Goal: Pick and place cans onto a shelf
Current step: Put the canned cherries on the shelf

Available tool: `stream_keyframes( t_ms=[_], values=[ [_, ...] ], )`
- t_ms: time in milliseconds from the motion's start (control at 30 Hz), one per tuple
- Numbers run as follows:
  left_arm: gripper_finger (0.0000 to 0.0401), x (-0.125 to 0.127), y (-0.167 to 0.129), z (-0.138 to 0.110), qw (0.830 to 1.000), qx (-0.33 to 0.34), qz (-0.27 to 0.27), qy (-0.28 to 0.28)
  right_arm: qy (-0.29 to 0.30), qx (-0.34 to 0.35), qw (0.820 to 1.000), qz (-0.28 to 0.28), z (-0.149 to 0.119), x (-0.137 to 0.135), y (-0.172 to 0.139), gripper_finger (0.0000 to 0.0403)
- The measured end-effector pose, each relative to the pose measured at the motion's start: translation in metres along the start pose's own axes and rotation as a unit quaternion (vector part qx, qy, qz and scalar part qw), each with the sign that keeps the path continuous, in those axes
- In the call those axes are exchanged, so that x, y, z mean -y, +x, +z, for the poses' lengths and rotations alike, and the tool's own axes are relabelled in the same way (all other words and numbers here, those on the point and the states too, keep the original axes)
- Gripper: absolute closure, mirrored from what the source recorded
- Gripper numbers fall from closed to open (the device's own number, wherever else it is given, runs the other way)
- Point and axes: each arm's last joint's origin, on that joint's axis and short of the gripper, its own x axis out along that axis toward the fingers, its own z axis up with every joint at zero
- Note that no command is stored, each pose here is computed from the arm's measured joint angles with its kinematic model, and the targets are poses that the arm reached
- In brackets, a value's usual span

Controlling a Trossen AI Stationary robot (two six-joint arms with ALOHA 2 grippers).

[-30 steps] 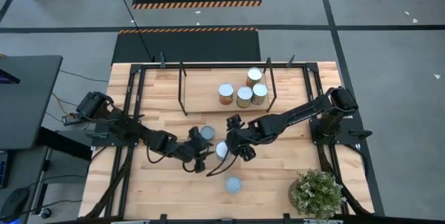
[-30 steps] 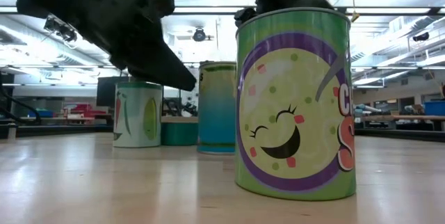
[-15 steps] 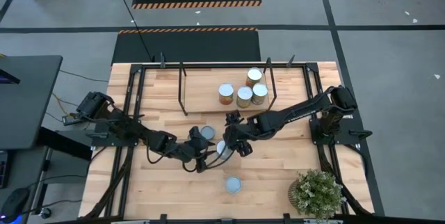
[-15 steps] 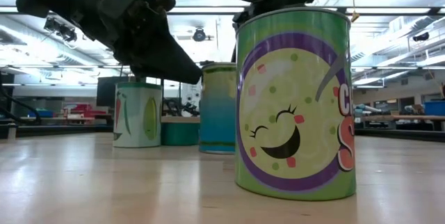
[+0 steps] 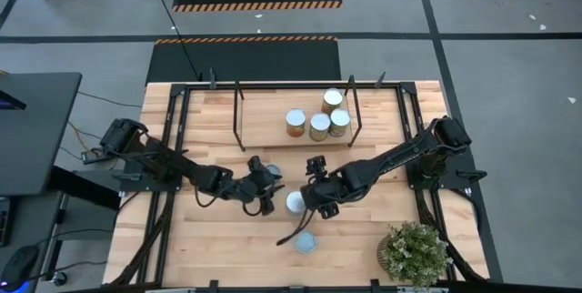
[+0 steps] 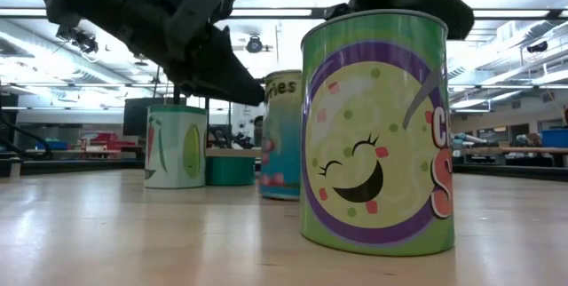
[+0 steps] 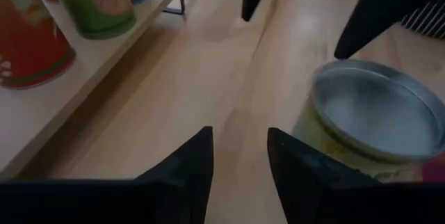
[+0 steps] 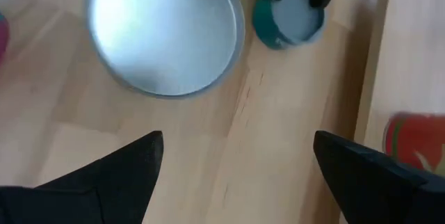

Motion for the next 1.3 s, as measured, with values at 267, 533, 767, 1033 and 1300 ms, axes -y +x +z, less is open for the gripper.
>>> stream_keyframes(
  t_ms=[267,533,767,1033,1300],
  values=[
    [0.0259,0.013,-0.022,0.001,0.999,-0.014,-0.035,0.019,0.040,0.014,0.998,0.052,0.003,0.000,0.000,0.0023],
    [0.0259,0.028,-0.024,-0.016,0.994,-0.058,-0.092,-0.005,0.032,0.037,0.997,0.054,0.007,-0.010,-0.004,0.0023],
    [0.0259,0.032,-0.012,-0.028,0.997,-0.043,-0.065,-0.021,0.047,0.055,0.995,0.064,0.011,-0.006,-0.002,0.0023],
    [0.0259,0.036,-0.005,-0.029,0.998,-0.014,-0.068,-0.009,0.131,0.061,0.987,0.065,0.018,-0.009,-0.010,0.0023],
    [0.0259,0.037,-0.006,-0.029,0.997,-0.015,-0.077,0.002,0.133,0.099,0.985,0.052,0.028,-0.016,-0.020,0.0023]
  ],
)
